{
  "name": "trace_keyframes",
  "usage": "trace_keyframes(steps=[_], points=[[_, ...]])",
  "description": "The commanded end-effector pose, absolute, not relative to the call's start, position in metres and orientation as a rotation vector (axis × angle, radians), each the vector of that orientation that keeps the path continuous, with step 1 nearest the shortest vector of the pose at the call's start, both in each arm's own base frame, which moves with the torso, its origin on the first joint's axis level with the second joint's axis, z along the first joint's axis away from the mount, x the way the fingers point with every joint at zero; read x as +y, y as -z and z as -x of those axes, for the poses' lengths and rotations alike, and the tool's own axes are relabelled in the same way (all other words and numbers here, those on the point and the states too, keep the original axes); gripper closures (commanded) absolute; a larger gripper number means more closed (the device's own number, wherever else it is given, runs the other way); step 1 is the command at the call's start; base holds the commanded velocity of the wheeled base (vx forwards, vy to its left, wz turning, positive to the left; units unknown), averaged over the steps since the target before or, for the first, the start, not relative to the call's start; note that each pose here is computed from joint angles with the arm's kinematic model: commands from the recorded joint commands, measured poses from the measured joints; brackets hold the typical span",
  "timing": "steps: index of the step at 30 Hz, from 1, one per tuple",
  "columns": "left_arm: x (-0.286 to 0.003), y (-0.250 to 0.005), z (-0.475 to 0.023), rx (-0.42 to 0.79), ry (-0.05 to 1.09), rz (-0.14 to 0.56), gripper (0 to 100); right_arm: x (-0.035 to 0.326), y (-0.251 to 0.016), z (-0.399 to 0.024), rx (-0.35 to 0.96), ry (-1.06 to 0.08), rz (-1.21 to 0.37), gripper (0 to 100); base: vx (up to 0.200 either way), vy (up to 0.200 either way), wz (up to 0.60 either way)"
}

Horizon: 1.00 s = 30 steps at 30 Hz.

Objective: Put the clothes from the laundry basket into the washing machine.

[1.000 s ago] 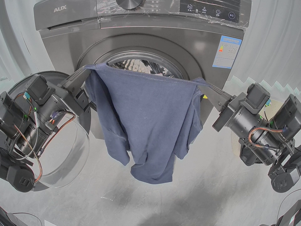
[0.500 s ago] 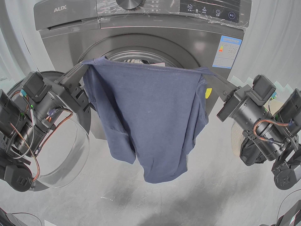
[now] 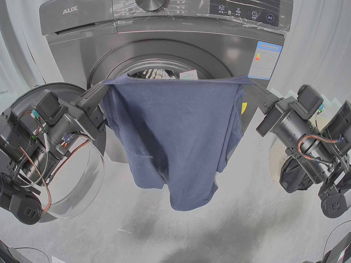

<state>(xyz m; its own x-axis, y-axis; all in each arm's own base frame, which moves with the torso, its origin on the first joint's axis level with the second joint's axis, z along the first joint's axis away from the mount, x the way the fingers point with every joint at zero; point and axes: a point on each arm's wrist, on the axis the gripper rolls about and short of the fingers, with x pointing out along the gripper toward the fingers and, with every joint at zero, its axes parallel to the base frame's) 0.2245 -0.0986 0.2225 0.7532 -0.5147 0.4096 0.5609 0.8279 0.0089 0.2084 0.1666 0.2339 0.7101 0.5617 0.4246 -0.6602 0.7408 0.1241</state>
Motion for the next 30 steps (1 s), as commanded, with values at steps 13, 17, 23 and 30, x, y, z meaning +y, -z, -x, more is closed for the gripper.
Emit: trace_keyframes(steps=[13,17,23,30], points=[[-0.155,-0.194,-0.229,-0.325,0.762,0.098,100,0.174,-0.183,-0.214,-0.185,-0.697,-0.218,100,0.0,0.0,0.0],[-0.163,-0.202,-0.243,-0.368,0.758,0.107,100,0.184,-0.156,-0.221,-0.089,-0.71,-0.199,100,0.0,0.0,0.0],[-0.164,-0.204,-0.25,-0.383,0.75,0.115,100,0.2,-0.142,-0.216,-0.033,-0.758,-0.198,100,0.0,0.0,0.0],[-0.163,-0.21,-0.248,-0.405,0.738,0.122,100,0.209,-0.11,-0.206,0.092,-0.793,-0.149,0,0.0,0.0,0.0]])
